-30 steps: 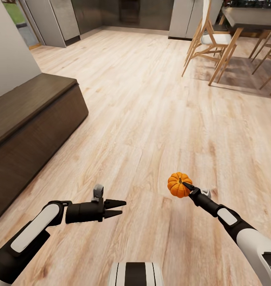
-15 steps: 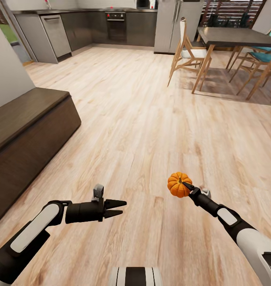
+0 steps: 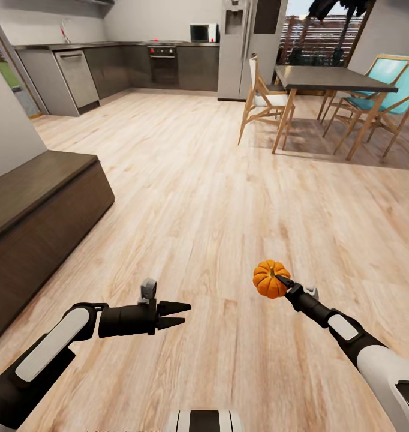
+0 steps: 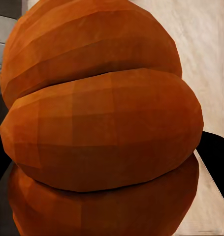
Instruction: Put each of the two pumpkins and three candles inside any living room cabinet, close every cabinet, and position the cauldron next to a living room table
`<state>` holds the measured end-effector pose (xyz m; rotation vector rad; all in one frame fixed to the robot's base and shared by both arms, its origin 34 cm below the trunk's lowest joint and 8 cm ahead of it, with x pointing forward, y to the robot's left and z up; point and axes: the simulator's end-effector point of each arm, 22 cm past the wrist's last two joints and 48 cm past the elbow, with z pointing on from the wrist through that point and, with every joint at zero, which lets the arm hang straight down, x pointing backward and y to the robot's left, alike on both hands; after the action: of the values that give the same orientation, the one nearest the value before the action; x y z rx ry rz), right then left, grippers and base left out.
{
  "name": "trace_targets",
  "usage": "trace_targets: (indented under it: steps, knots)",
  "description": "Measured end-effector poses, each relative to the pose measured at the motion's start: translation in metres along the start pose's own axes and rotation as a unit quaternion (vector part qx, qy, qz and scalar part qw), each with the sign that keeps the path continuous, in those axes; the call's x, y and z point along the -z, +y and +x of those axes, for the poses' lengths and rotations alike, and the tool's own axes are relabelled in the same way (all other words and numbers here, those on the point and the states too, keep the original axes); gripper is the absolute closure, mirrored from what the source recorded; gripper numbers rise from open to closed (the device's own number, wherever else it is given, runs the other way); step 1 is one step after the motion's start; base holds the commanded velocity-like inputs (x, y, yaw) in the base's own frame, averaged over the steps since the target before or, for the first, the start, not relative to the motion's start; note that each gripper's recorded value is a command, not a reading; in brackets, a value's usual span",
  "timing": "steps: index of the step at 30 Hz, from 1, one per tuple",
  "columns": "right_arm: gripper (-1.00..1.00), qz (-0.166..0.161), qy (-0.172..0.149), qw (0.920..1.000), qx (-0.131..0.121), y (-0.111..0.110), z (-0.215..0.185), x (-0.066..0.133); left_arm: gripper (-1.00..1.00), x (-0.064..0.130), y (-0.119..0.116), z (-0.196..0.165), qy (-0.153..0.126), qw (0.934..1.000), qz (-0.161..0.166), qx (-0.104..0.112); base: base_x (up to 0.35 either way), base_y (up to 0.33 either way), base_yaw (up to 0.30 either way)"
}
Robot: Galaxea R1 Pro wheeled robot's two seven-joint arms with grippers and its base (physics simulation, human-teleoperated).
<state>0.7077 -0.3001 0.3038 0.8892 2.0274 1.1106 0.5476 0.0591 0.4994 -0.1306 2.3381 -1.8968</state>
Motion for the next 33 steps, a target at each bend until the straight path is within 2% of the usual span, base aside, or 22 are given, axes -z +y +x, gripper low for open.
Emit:
trace_targets:
  steps: [9, 33]
  knots:
    - [1.00, -0.018, -0.007, 0.9997, 0.013, 0.028, -0.010, 0.006, -1.00, 0.005, -0.022, -0.001, -0.005, 0.9997, 0.003, -0.023, -0.261, 0.000, -0.185]
    - [1.00, -0.062, -0.029, 0.9970, 0.036, 0.094, -0.034, 0.024, -1.00, 0.016, -0.070, 0.002, -0.016, 0.9973, 0.011, -0.071, -0.006, 0.000, -0.007]
